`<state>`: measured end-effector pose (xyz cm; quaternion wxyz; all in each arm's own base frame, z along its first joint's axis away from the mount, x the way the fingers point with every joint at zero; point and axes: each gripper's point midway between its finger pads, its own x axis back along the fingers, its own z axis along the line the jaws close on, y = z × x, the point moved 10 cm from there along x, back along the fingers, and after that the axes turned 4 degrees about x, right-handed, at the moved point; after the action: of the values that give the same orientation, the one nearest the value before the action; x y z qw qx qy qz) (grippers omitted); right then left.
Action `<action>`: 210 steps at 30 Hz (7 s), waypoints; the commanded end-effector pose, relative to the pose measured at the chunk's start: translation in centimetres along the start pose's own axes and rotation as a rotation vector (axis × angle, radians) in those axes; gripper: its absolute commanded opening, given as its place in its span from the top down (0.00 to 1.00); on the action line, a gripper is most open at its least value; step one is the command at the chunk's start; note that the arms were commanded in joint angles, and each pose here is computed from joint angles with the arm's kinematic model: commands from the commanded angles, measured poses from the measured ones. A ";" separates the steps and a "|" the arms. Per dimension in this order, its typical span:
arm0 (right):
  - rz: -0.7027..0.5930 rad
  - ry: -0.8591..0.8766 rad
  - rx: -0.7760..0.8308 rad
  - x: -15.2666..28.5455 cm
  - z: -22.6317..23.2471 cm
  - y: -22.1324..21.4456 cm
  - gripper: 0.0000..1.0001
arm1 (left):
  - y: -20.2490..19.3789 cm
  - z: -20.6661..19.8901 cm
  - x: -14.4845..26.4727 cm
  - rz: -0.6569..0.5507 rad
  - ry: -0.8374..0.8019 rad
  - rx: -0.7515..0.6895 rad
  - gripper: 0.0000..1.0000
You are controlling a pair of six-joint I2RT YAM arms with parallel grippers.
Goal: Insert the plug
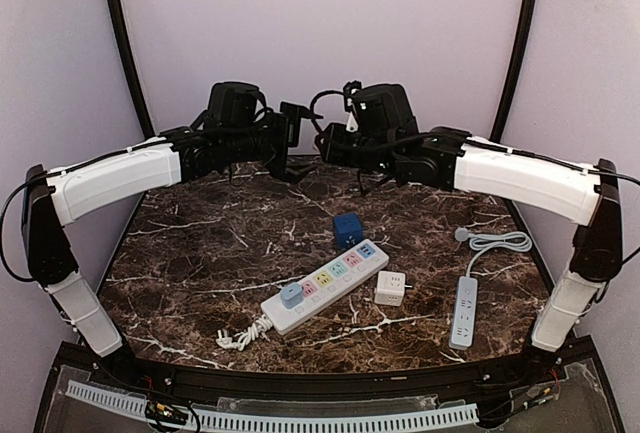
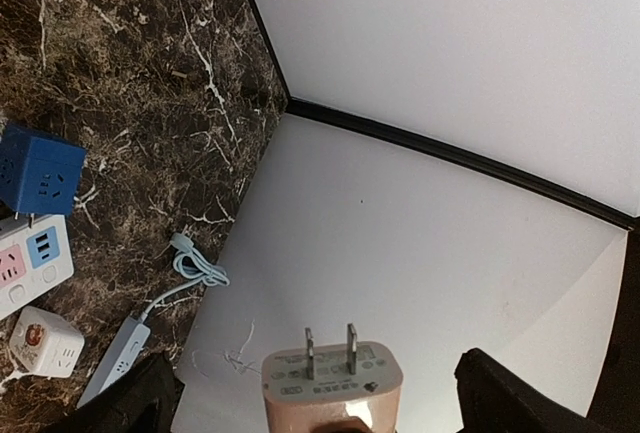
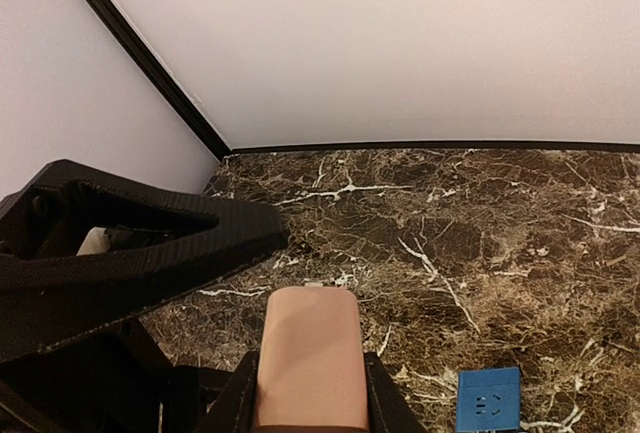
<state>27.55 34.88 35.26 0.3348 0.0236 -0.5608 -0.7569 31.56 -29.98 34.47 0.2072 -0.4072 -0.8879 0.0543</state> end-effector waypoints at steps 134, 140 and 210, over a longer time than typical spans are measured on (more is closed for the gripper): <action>1.149 -0.722 -0.665 -1.6 -1.6 -16.1 1.00 | -2.8 15.4 15.9 0.249 0.776 -1.250 0.01; 1.154 -0.732 -0.660 -1.7 -1.7 -16.5 1.00 | -2.8 15.0 16.8 0.228 0.766 -1.237 0.01; 1.169 -0.837 -0.619 -3.2 -0.9 -21.1 1.00 | -2.5 16.2 18.0 0.218 0.747 -1.192 0.01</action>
<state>21.38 38.18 17.40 0.4482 -0.6385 -0.3137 -0.5413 13.06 -17.73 26.59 0.2289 -0.5296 -0.5904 -0.5644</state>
